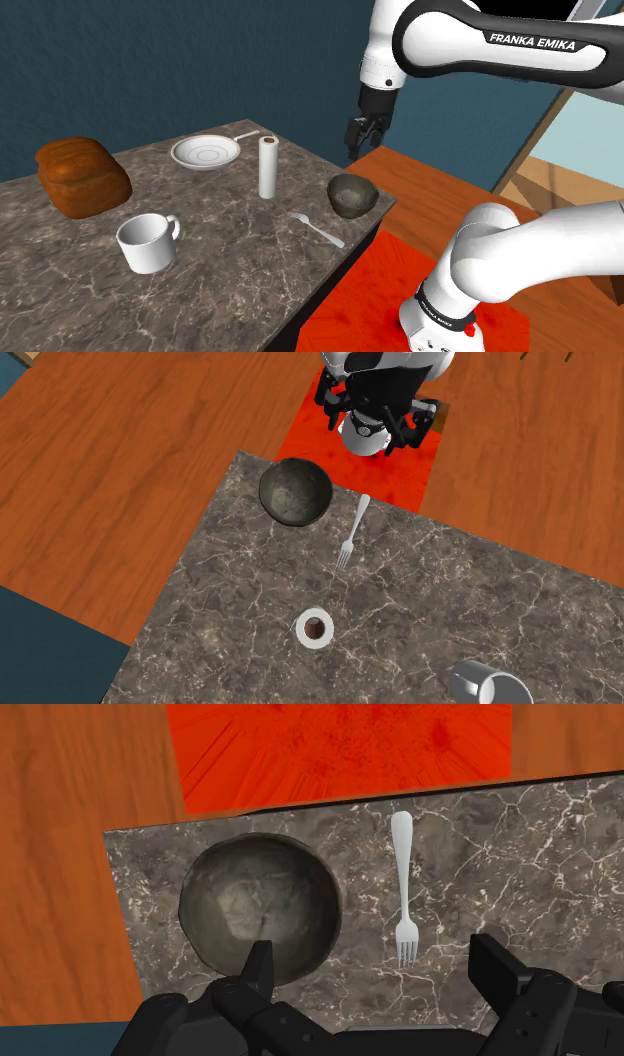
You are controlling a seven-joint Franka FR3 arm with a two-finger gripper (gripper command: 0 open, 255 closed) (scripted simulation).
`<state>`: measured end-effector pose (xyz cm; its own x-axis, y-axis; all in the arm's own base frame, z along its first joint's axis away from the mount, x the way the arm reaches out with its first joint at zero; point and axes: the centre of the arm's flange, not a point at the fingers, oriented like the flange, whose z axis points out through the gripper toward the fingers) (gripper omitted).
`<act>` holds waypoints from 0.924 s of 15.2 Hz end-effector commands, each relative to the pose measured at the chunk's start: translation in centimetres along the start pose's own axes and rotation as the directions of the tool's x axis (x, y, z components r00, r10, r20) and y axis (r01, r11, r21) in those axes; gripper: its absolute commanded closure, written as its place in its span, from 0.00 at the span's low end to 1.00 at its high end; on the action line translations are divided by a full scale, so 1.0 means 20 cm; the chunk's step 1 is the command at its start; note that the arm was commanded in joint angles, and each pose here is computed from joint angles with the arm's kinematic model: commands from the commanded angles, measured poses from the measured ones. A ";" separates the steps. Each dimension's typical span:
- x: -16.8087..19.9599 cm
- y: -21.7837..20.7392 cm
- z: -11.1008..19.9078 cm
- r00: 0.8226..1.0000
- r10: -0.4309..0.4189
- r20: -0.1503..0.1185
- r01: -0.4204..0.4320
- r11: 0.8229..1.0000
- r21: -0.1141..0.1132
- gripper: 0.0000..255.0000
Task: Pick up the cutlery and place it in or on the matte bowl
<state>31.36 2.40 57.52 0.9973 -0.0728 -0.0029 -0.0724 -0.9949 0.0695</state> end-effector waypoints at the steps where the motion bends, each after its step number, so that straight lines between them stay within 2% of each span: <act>1: 0.00 0.00 0.00 1.000 0.000 0.000 0.000 1.000 0.000 0.00; 14: 0.28 -0.22 0.80 0.991 -0.091 0.098 0.086 0.995 0.056 0.00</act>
<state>36.85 4.79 42.79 0.9950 0.0047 -0.1003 0.0065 -0.9998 0.0178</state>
